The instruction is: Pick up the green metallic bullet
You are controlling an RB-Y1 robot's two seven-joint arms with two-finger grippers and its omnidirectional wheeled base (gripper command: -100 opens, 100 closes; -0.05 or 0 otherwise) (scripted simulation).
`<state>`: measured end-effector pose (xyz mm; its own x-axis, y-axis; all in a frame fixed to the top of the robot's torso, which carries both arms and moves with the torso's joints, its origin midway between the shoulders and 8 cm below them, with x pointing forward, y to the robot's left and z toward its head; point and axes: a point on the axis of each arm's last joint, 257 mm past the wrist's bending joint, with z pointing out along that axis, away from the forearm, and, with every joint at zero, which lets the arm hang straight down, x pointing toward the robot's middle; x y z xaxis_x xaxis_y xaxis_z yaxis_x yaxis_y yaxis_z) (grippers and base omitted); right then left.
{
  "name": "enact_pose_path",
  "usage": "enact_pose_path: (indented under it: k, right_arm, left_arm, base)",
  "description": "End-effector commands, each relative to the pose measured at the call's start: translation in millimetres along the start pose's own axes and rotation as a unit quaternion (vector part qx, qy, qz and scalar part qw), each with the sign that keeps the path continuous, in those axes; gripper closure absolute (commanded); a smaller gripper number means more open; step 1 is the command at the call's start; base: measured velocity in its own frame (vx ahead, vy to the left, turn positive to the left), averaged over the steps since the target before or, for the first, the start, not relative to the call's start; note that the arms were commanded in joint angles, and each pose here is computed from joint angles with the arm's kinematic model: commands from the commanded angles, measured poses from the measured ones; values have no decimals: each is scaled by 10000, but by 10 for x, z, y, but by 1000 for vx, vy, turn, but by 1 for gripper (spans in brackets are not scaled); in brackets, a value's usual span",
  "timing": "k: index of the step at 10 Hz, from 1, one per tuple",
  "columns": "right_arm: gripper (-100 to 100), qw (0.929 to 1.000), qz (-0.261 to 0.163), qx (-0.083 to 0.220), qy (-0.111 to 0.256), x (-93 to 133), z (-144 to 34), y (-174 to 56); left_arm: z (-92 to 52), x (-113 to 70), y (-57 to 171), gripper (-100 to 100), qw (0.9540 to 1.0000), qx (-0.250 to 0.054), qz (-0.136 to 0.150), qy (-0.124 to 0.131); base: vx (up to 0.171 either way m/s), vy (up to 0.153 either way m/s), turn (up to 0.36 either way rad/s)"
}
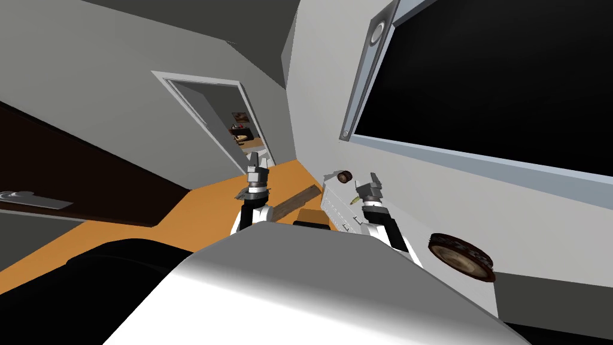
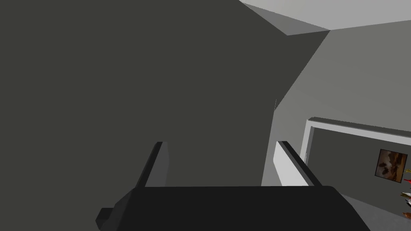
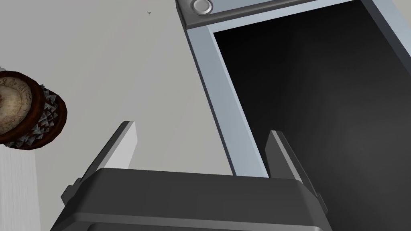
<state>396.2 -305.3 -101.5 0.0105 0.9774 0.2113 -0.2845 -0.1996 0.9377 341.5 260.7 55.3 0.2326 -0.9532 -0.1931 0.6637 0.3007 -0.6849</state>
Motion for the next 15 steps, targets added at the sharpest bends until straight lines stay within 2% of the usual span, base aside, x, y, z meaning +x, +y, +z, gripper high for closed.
enact_pose_path:
  k: [1,2,3,5,6,7,8,9,10,11,12,13,14,15]
  right_arm:
    - [-100,9996,171,203,-73,-75,-13,-136]
    - [-100,9980,387,457,-187,-196,-21,-287]
    - [-100,9980,392,456,-187,-196,-21,-287]
    - [-100,9919,775,900,-444,-449,-55,-557]
    - [-100,9903,876,966,-477,-458,-63,-594]
    - [-100,9851,1065,1191,-634,-594,-94,-732]
    - [-100,9839,1135,1217,-653,-598,-99,-747]
    - [-100,9773,1342,1418,-821,-736,-136,-874]
    - [-100,9756,1401,1462,-848,-742,-145,-899]
    - [-100,9682,1613,1618,-1017,-881,-183,-1004]
    - [-100,9653,1674,1699,-1063,-890,-202,-1049]
    - [-100,9568,1894,1826,-1239,-1032,-243,-1141]
    - [-100,9529,1948,1928,-1297,-1042,-270,-1196]
    - [-100,9425,2165,2062,-1493,-1189,-323,-1293]
  left_arm:
    - [0,0,0,0,10000,0,0,0]
    - [0,0,0,0,10000,0,0,0]
    - [0,0,0,0,10000,0,0,0]
    - [0,0,0,0,10000,0,0,0]
    - [0,0,0,0,10000,0,0,0]
    - [0,0,0,0,10000,0,0,0]
    - [0,0,0,0,10000,0,0,0]
    - [0,0,0,0,10000,1,0,0]
    - [0,0,0,0,10000,0,0,0]
    - [0,0,0,0,10000,0,0,0]
    - [0,0,0,0,10000,0,0,0]
    - [0,0,0,0,10000,0,0,0]
    - [0,0,0,0,10000,0,0,0]
    - [0,0,0,0,10000,0,0,0]
  base:
    - [65,20,-14]
    - [64,28,-26]
    - [45,26,-21]
    - [70,26,-48]
    - [84,35,-19]
    - [83,38,-26]
    - [49,27,-22]
    - [66,29,-43]
    - [54,22,-24]
    - [61,19,-41]
    - [51,20,-22]
    - [67,30,-36]
    - [57,28,-26]
    - [65,31,-39]
